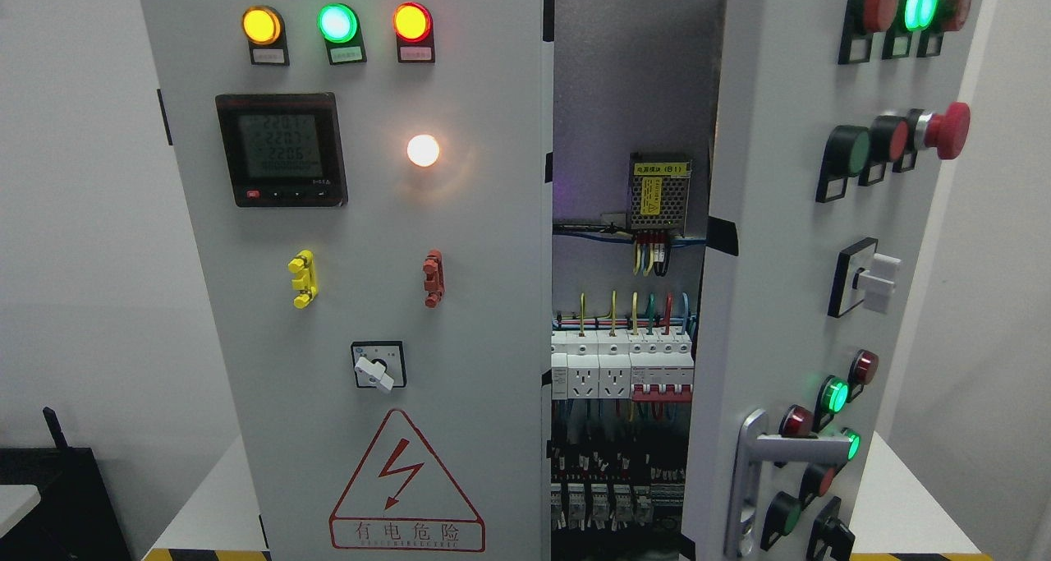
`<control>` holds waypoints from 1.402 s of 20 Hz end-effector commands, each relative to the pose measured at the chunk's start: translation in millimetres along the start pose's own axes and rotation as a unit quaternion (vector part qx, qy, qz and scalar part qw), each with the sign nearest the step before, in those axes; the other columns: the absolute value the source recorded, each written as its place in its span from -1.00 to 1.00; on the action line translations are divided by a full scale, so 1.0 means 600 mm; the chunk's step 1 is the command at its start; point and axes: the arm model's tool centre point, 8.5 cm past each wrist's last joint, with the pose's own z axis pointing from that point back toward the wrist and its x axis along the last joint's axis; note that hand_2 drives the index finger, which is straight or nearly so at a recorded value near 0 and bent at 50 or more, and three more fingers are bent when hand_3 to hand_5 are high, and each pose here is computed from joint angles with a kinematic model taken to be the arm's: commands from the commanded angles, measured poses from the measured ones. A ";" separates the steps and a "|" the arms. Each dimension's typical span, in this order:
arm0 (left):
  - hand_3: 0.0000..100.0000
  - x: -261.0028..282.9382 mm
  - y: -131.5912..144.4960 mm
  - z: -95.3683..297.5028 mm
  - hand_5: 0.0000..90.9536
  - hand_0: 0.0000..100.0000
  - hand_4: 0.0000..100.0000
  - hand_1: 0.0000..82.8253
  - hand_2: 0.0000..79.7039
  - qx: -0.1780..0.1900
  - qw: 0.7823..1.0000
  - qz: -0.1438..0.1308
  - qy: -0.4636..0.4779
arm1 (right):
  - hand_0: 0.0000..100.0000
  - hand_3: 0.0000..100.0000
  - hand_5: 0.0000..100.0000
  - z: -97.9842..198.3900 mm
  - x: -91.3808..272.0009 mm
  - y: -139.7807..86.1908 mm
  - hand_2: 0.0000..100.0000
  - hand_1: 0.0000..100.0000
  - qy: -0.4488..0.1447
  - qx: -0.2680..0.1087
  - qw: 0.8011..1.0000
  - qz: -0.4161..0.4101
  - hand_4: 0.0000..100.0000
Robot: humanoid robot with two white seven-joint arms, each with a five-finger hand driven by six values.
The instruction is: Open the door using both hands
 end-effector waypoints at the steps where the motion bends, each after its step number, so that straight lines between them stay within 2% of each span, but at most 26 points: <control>1: -1.00 0.000 0.001 0.000 -1.00 -1.00 -0.94 -1.00 -1.00 0.001 1.000 0.011 -0.002 | -0.79 -1.00 -1.00 0.000 0.000 0.000 -1.00 -1.00 0.000 0.000 1.000 0.000 -1.00; 9: -1.00 0.001 0.001 0.000 -1.00 -1.00 -0.94 -1.00 -1.00 0.001 1.000 0.009 -0.003 | -0.79 -1.00 -1.00 0.000 0.000 0.000 -1.00 -1.00 0.000 0.000 1.000 0.000 -1.00; 11: -1.00 -0.005 0.013 0.003 -1.00 -1.00 -0.94 -1.00 -1.00 0.006 1.000 0.003 -0.002 | -0.79 -1.00 -1.00 0.000 0.000 0.000 -1.00 -1.00 0.000 0.000 1.000 0.000 -1.00; 13: -1.00 0.001 0.019 0.005 -1.00 -1.00 -0.94 -1.00 -1.00 0.004 0.999 -0.011 -0.034 | -0.79 -1.00 -1.00 0.000 0.000 0.000 -1.00 -1.00 0.000 0.000 1.000 0.000 -1.00; 17: -1.00 -0.021 0.089 0.055 -1.00 -1.00 -0.94 -1.00 -1.00 0.006 0.992 -0.054 -0.117 | -0.79 -1.00 -1.00 0.000 0.000 0.000 -1.00 -1.00 0.000 0.000 1.000 0.000 -1.00; 19: -1.00 -0.025 0.126 0.103 -1.00 -1.00 -0.94 -1.00 -1.00 0.001 0.980 -0.079 -0.182 | -0.79 -1.00 -1.00 0.000 0.000 0.000 -1.00 -1.00 0.000 0.000 1.000 0.000 -1.00; 22: -1.00 -0.022 0.200 0.191 -1.00 -1.00 -0.94 -1.00 -1.00 0.021 0.952 -0.075 -0.297 | -0.79 -1.00 -1.00 0.000 0.000 0.000 -1.00 -1.00 0.000 0.000 1.000 0.000 -1.00; 25: -1.00 0.011 0.266 0.287 -1.00 -1.00 -0.94 -1.00 -1.00 0.037 0.912 -0.091 -0.399 | -0.79 -1.00 -1.00 0.000 0.000 0.000 -1.00 -1.00 0.000 0.000 1.000 0.000 -1.00; 28: -1.00 0.050 0.295 0.359 -1.00 -1.00 -0.94 -1.00 -1.00 0.049 0.870 -0.066 -0.485 | -0.79 -1.00 -1.00 0.000 0.000 0.000 -1.00 -1.00 0.000 0.000 1.000 0.000 -1.00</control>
